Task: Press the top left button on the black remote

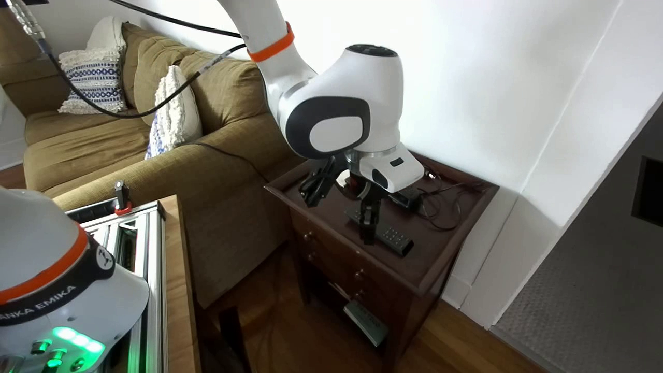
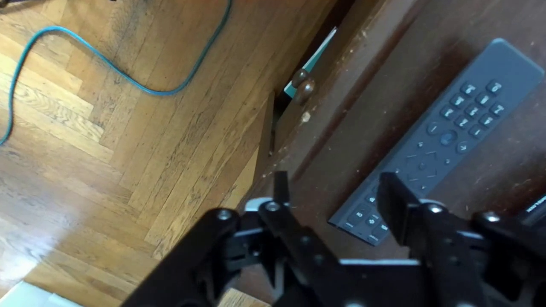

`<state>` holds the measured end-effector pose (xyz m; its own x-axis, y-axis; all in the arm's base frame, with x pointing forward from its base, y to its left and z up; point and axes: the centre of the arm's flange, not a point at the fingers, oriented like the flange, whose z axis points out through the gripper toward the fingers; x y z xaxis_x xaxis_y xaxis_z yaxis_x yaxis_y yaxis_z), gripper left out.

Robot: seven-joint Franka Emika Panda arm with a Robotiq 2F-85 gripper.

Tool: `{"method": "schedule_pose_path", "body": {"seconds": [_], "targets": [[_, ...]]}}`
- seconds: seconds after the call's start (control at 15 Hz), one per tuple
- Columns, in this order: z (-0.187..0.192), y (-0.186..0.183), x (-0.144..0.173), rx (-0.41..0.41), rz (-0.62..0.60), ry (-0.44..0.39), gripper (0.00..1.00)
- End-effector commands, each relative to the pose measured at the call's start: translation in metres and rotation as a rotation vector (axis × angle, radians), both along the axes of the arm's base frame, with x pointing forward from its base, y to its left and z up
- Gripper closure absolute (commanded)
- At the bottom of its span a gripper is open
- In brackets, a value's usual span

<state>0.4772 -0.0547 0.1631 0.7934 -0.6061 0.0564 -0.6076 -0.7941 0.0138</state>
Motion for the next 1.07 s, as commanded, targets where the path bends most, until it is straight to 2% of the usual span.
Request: {"method": "schedule_pose_path", "body": {"seconds": [0.0,0.13,0.27,0.53,1.0], "targets": [[-0.032,0.005,0.013,0.023,-0.064,-0.059,0.73],[-0.04,0.008,0.019,0.022,-0.087,-0.1,0.89],[-0.046,0.009,0.025,0.019,-0.102,-0.14,1.0],[-0.052,0.009,0.035,-0.012,-0.111,-0.202,1.0],[-0.06,-0.003,0.039,-0.079,-0.124,-0.207,1.0]]}}
